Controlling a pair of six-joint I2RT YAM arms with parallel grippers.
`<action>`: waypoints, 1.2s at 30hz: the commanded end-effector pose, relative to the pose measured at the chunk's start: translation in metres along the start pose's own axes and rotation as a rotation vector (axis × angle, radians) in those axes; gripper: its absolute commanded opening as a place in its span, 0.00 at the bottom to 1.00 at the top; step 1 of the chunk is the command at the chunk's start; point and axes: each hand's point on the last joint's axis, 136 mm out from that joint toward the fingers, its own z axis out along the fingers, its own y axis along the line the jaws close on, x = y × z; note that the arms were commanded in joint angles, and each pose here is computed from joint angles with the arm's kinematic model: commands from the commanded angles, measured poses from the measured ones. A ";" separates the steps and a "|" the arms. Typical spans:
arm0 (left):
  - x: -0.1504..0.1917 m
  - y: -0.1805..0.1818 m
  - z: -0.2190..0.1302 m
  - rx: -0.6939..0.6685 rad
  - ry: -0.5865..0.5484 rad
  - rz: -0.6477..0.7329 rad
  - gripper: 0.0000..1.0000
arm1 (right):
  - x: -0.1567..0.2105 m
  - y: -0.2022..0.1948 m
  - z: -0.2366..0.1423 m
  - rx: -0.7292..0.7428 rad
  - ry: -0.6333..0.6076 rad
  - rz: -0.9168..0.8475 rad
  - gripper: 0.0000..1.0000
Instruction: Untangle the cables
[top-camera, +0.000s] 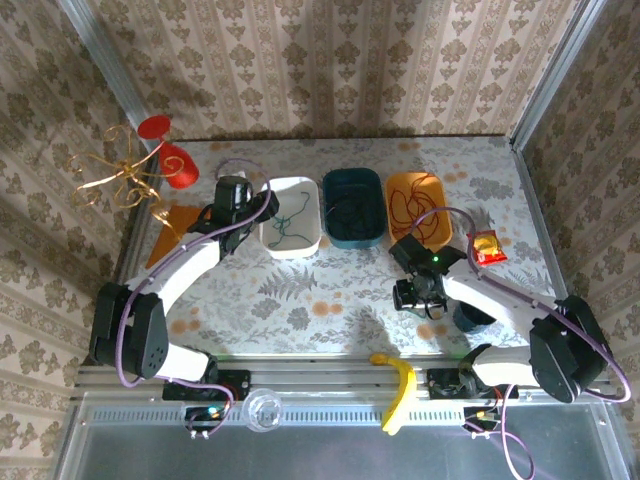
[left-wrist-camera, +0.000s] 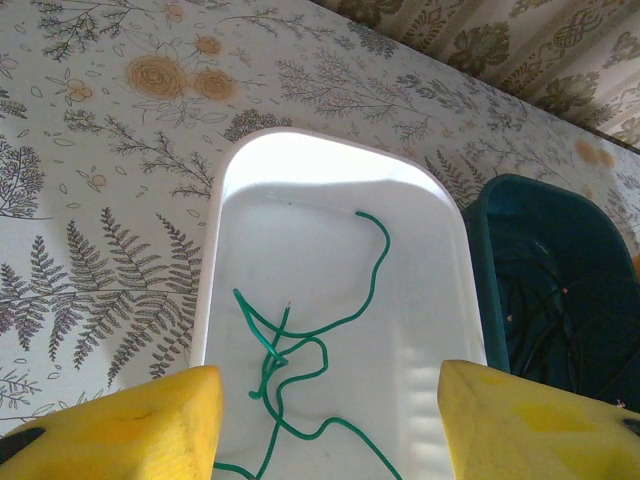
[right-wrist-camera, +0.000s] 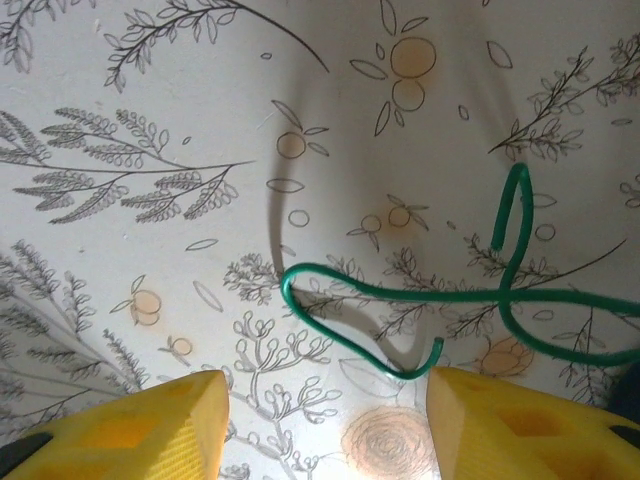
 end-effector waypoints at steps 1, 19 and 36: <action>0.002 0.001 0.004 0.010 0.003 -0.019 0.59 | 0.016 0.002 -0.006 -0.023 0.057 0.018 0.57; 0.000 0.004 -0.001 0.003 -0.006 -0.020 0.59 | 0.014 0.012 0.051 0.073 0.205 -0.065 0.43; 0.000 0.005 -0.003 0.003 0.002 -0.022 0.59 | -0.040 0.052 -0.002 -0.154 -0.034 -0.126 0.00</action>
